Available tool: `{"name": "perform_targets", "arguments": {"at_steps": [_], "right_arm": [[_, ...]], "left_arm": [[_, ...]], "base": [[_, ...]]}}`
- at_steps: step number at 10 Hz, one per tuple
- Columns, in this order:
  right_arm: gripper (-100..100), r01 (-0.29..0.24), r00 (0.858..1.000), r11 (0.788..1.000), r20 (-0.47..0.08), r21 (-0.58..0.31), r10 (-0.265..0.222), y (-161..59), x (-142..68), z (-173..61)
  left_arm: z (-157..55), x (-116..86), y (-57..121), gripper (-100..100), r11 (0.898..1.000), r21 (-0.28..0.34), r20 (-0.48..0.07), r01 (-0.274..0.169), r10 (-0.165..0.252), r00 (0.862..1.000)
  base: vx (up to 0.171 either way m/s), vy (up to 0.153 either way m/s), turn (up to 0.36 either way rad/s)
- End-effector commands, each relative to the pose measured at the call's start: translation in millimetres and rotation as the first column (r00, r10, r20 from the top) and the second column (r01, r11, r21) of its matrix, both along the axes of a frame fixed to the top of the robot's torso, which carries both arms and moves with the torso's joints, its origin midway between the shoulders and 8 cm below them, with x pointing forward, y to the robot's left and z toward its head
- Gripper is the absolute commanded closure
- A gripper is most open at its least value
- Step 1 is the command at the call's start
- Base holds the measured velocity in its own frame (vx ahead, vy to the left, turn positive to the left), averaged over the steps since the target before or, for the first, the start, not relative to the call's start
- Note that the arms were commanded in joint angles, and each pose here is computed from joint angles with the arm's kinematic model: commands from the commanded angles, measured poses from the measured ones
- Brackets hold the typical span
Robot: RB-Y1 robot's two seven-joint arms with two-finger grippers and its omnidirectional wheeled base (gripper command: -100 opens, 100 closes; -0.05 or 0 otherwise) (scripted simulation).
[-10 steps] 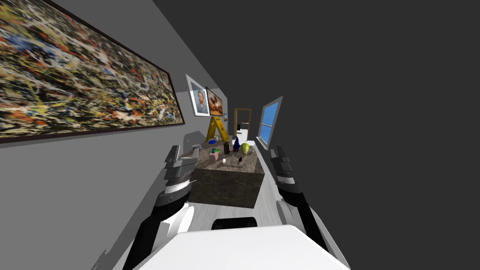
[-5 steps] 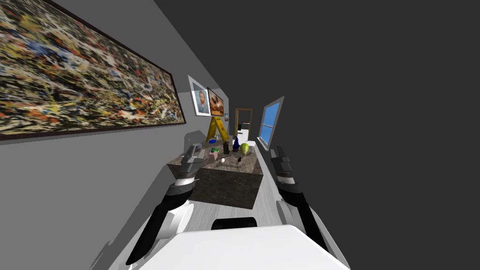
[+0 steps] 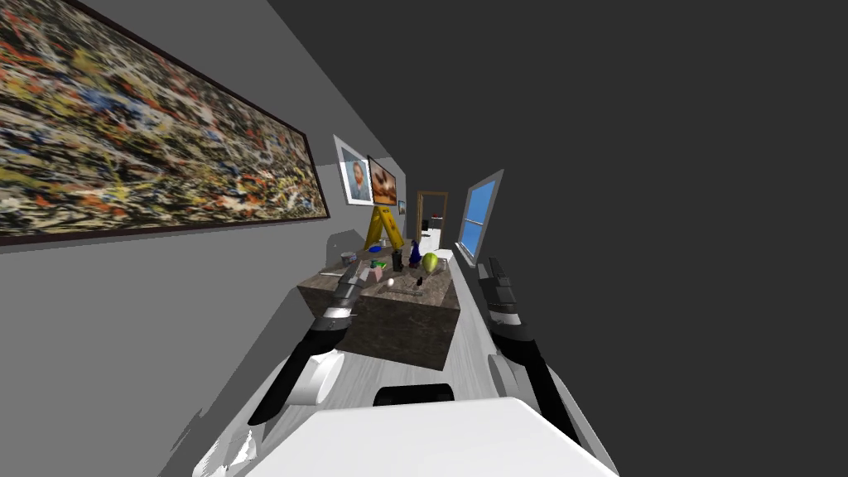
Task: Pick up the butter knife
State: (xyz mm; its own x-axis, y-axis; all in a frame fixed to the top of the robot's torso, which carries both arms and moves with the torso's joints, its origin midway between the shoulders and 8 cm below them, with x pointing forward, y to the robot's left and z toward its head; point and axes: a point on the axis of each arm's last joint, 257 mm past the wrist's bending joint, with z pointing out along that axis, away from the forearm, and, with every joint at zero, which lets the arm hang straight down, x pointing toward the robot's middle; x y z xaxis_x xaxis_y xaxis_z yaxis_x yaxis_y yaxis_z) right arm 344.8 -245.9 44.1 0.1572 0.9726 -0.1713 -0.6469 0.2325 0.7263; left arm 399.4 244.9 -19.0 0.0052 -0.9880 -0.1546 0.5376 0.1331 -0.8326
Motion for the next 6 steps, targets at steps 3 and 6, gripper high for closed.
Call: {"name": "perform_targets", "arguments": {"at_steps": [3, 6], "right_arm": [[0, 0.000, 1.000, 1.000, 0.000, 0.000, 0.000, 0.0, 0.0, 0.0], [0, 0.000, 1.000, 1.000, 0.000, 0.000, 0.000, 0.0, 0.0, 0.0]], "left_arm": [[-22.0, 26.1, -3.8, -100, 0.999, 0.046, -0.087, 0.003, 0.001, 0.996], [-44.2, 44.4, -3.2, -100, 0.997, 0.081, -0.172, 0.003, 0.010, 0.985]], "base": [[-0.005, -0.055, 0.037], [-0.002, -0.090, 0.065]]}}
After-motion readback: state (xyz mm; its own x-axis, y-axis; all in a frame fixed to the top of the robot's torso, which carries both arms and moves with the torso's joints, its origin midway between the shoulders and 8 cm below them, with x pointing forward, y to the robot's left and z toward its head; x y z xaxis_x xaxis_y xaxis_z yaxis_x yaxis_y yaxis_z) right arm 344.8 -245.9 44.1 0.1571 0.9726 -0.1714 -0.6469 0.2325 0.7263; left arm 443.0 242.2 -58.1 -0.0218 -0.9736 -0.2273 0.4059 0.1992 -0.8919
